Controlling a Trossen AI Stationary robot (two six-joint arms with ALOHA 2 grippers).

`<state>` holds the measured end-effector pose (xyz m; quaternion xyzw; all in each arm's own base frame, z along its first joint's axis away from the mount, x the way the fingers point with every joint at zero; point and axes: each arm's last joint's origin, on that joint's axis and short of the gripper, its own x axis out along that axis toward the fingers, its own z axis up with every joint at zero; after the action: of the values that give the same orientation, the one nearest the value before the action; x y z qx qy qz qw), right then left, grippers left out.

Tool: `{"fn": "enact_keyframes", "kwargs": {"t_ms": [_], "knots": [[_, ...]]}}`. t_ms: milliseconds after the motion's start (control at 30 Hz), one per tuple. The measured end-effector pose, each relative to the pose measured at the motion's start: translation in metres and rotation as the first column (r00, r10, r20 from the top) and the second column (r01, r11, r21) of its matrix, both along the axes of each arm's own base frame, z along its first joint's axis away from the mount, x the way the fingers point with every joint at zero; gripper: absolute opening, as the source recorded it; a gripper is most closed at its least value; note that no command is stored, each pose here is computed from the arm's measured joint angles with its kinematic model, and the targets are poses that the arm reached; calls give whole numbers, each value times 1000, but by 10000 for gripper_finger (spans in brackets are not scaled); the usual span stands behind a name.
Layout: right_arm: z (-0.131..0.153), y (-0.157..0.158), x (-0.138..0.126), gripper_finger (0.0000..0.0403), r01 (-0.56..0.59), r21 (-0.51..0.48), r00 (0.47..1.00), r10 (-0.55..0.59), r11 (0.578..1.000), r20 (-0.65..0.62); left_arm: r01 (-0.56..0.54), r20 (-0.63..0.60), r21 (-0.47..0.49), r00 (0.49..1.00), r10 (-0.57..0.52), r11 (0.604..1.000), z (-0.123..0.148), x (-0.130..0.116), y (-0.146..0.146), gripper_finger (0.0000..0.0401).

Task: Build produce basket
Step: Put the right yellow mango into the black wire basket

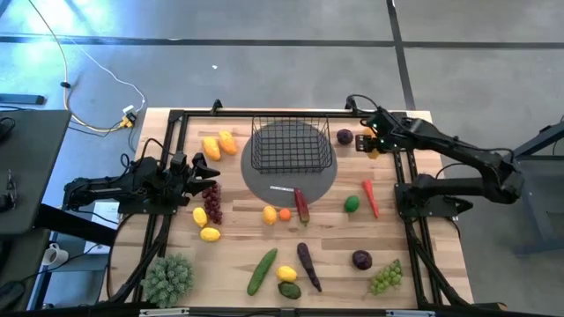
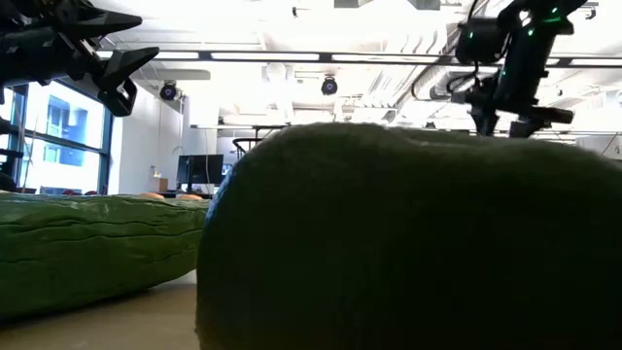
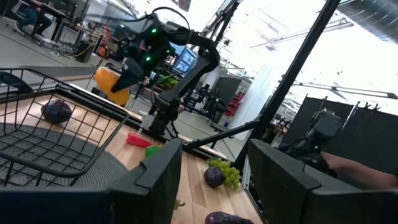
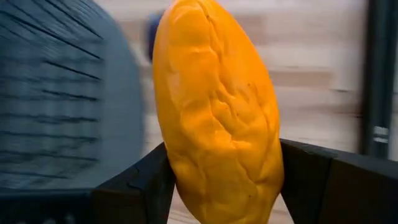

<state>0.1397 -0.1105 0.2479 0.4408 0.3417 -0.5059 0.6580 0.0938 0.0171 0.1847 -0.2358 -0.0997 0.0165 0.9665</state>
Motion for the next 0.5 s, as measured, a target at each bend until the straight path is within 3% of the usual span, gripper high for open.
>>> {"fn": "enact_keyframes", "kwargs": {"t_ms": [300, 500], "knots": [[22, 10, 27, 209, -45, -168, 954, 93, 985, 285, 1, 1, -3, 1000, -1, 1000, 0, 0, 0, 174], [36, 13, 42, 209, -62, -282, 897, 178, 957, 405, 16, 8, -80, 1000, -15, 997, 0, 0, 0, 174]]}}
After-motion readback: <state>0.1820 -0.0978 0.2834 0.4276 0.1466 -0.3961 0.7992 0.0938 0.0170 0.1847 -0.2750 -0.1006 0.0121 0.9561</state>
